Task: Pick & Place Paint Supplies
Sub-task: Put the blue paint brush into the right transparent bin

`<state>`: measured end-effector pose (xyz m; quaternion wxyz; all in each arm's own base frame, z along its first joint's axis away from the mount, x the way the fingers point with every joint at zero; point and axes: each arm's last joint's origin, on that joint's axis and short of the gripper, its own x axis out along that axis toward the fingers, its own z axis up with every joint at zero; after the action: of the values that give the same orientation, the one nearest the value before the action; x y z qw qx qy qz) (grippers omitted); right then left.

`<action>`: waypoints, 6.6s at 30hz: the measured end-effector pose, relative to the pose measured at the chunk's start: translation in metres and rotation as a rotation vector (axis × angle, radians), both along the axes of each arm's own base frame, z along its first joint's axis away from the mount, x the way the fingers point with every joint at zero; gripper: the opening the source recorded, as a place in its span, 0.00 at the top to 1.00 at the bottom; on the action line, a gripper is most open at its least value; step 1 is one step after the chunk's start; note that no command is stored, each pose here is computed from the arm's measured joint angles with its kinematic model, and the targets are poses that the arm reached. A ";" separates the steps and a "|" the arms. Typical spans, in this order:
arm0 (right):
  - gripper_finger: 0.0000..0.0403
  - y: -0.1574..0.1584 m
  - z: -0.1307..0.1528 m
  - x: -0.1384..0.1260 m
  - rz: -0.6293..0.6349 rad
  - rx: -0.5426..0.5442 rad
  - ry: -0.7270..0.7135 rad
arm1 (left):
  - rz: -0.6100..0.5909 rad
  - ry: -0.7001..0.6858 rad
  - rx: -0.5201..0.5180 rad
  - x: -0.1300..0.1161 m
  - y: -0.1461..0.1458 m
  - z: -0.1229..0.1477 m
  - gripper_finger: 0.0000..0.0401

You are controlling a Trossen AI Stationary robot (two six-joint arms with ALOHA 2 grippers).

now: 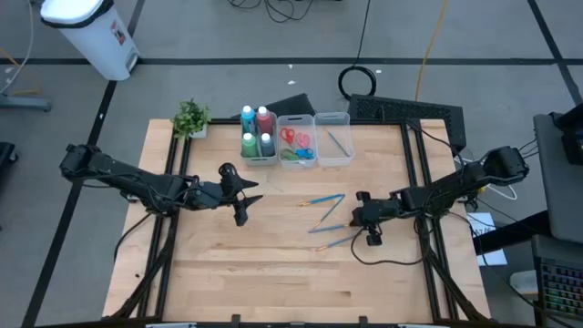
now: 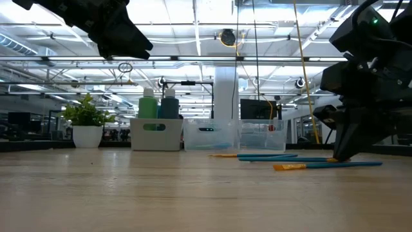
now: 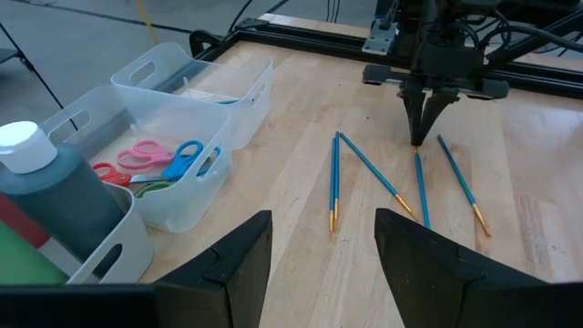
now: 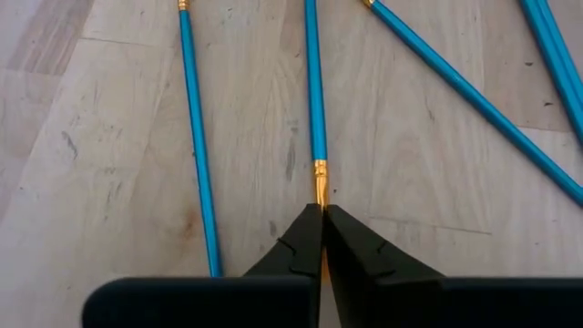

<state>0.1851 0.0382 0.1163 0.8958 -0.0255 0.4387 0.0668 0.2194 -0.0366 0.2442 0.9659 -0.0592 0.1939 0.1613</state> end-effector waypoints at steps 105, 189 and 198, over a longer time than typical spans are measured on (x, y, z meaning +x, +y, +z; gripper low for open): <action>1.00 -0.159 0.070 0.020 -0.993 0.001 -0.414 | 0.049 -0.002 0.011 0.001 0.006 0.000 0.50; 1.00 -0.164 0.056 0.018 -0.998 0.039 -0.317 | 0.049 0.020 0.013 0.000 0.007 -0.002 0.49; 0.94 -0.164 0.056 0.018 -0.998 0.039 -0.317 | 0.049 0.020 0.012 0.000 0.007 -0.002 0.50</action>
<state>0.2027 -0.1260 0.1722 0.8743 0.1935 0.2551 -0.3649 0.2191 -0.0300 0.2423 0.9600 -0.0563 0.2010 0.1867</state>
